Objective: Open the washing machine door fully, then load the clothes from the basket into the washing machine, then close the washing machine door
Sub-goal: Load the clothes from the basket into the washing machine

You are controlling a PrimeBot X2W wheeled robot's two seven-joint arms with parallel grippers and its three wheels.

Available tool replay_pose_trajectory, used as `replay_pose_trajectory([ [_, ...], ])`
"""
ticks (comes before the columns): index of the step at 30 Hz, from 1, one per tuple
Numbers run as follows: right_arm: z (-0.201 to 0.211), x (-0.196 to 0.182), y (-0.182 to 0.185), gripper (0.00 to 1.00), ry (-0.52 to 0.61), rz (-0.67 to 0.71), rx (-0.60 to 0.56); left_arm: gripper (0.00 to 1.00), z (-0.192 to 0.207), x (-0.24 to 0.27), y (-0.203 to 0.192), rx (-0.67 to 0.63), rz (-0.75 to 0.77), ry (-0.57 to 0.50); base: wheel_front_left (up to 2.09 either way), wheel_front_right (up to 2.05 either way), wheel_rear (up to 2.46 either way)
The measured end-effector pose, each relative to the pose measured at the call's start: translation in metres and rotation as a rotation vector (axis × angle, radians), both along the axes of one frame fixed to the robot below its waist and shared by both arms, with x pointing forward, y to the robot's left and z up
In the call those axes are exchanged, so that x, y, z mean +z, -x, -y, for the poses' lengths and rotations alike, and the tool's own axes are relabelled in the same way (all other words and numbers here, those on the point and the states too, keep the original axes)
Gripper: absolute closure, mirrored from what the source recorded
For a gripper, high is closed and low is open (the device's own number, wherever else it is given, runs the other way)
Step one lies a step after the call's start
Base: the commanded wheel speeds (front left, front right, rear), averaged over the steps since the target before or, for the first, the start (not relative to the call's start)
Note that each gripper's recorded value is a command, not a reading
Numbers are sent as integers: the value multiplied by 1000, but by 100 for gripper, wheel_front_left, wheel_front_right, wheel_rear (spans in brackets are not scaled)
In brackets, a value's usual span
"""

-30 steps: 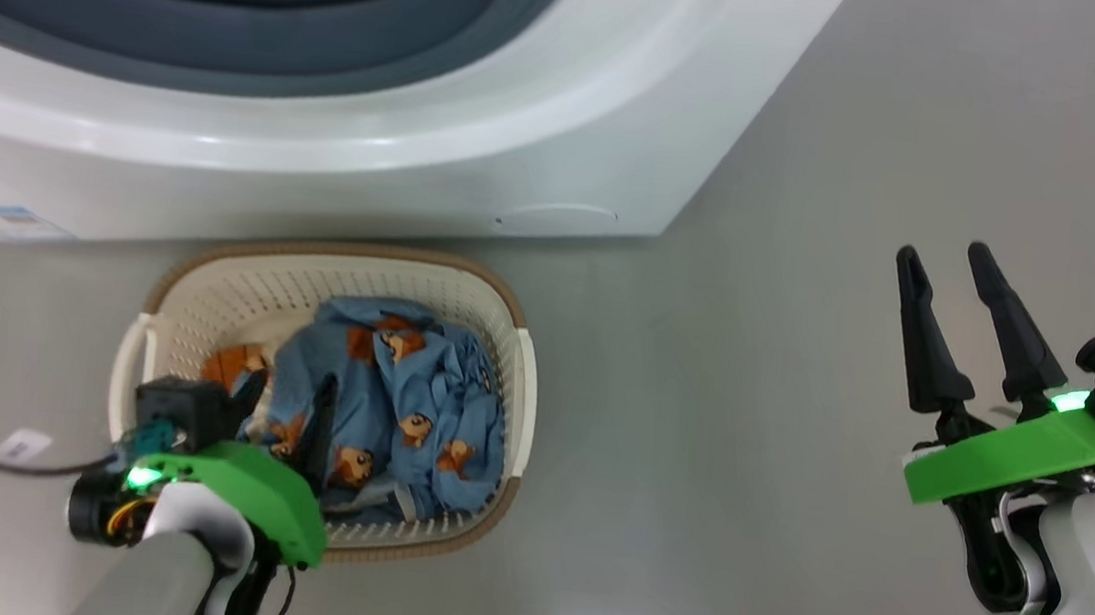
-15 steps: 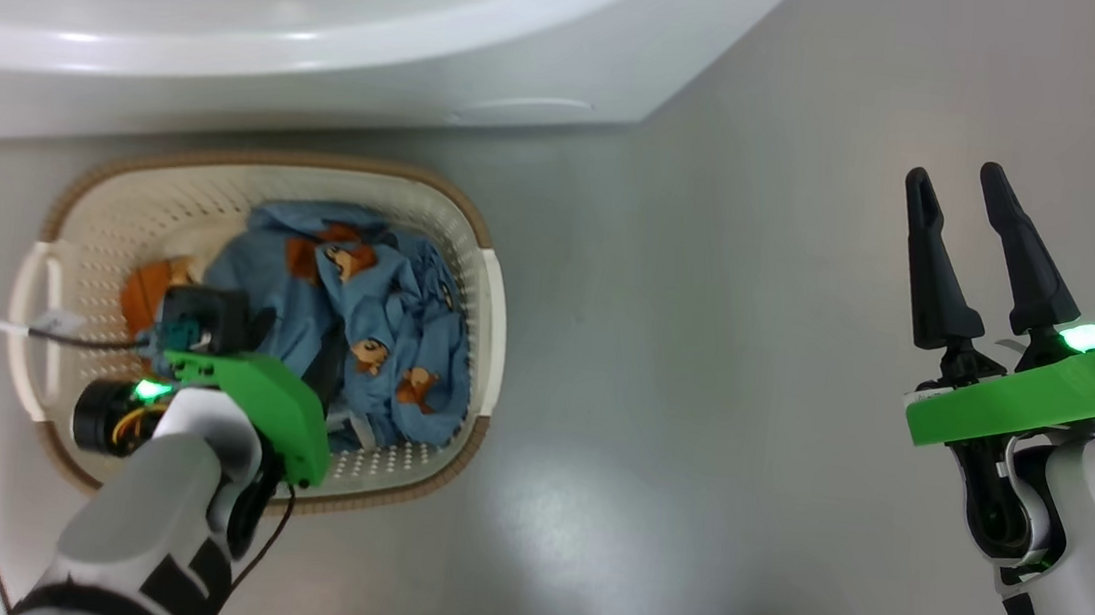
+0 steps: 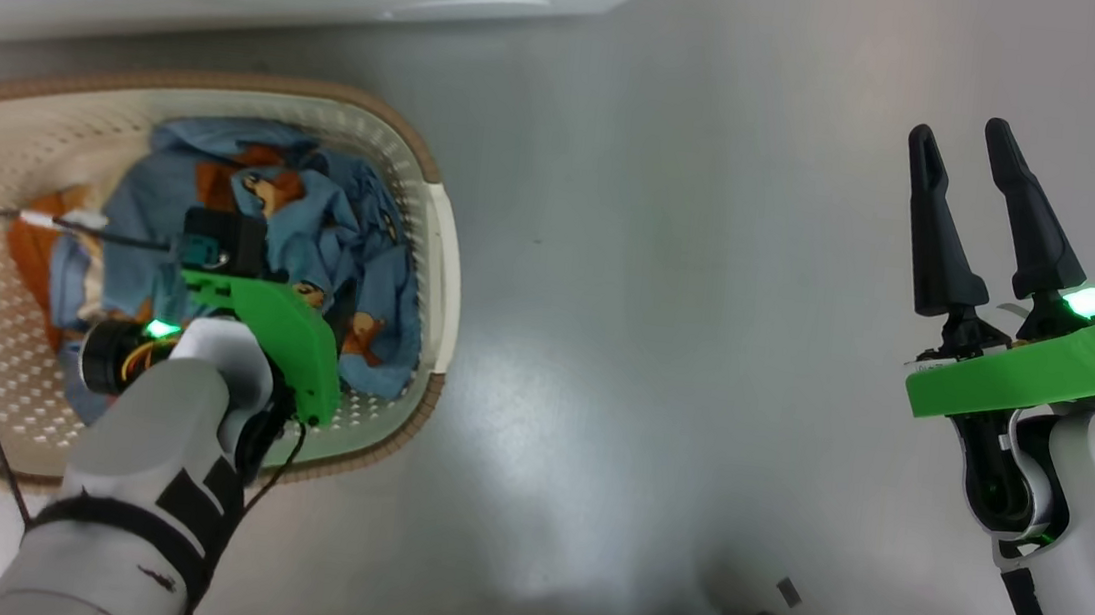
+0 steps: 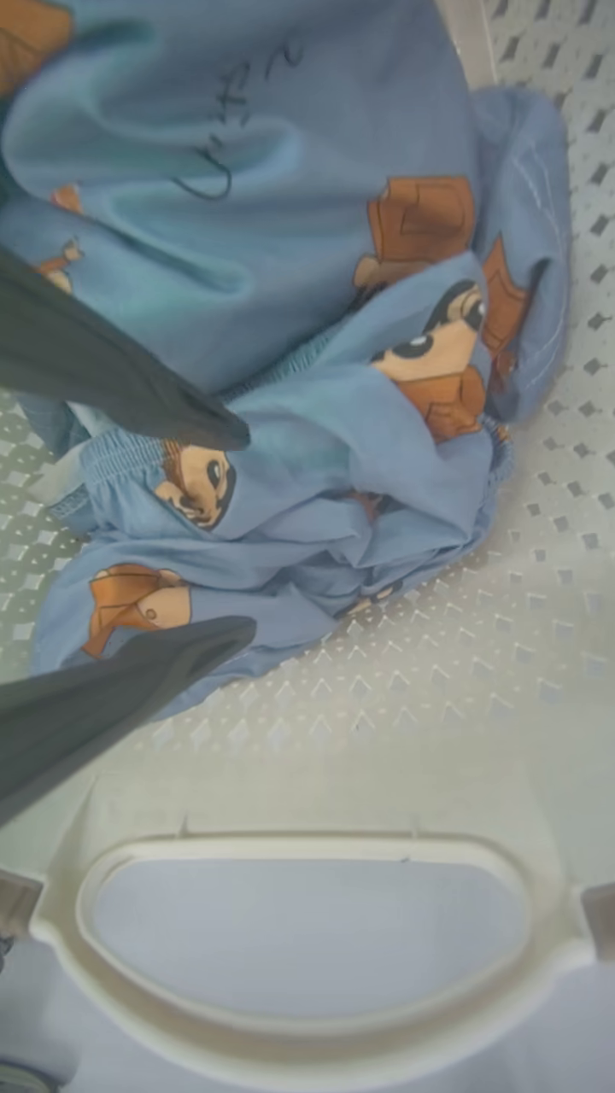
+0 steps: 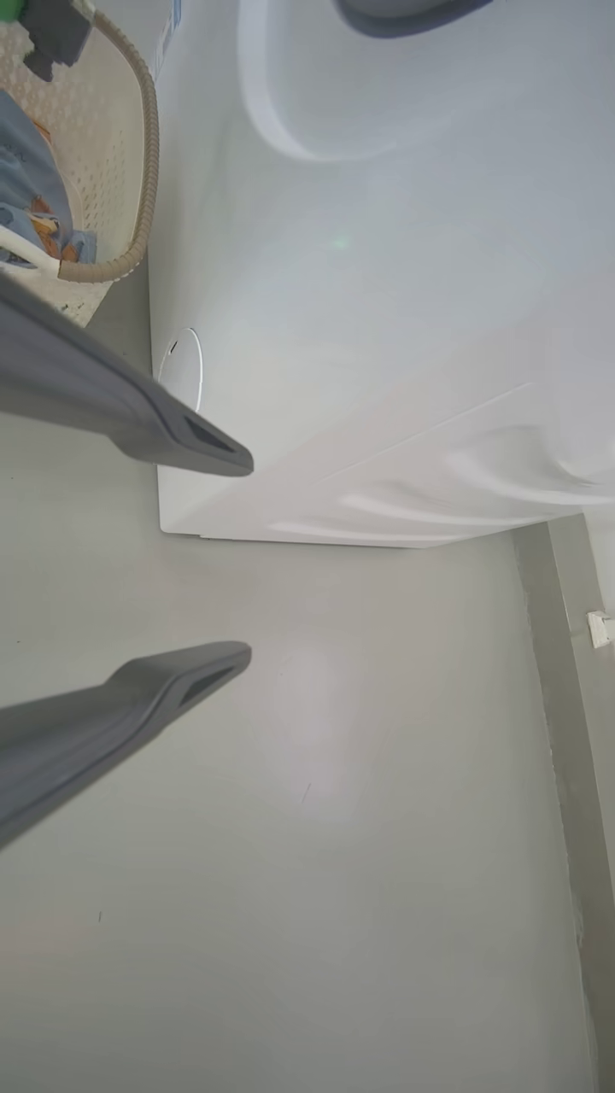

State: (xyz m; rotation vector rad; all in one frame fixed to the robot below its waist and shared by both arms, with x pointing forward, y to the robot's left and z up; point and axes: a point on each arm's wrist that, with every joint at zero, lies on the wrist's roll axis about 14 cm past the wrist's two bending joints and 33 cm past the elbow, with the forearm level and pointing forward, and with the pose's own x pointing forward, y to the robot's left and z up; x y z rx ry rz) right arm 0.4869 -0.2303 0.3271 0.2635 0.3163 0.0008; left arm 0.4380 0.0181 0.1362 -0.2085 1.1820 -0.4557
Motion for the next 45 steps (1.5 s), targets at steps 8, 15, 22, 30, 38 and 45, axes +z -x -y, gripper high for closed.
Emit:
replay_pose_trajectory([
  [8,8,-18,2,0,15,-36,-21,0,10,-31,7,-68,-94,-23,0,0,0],
  [15,15,-24,5,0,30,-54,-39,0,5,-53,14,-72,-149,-105,0,0,0],
  [22,19,-26,8,0,38,-64,-47,100,6,-58,9,-59,-147,-121,0,0,0],
  [30,7,-18,3,0,18,-41,-20,100,0,-44,-2,-17,-96,-115,0,0,0],
  [38,-1,13,-4,0,1,29,-5,100,-8,-13,0,57,-17,-50,0,0,0],
  [45,-4,52,-5,0,-6,110,0,100,-5,31,-3,119,98,20,0,0,0],
])
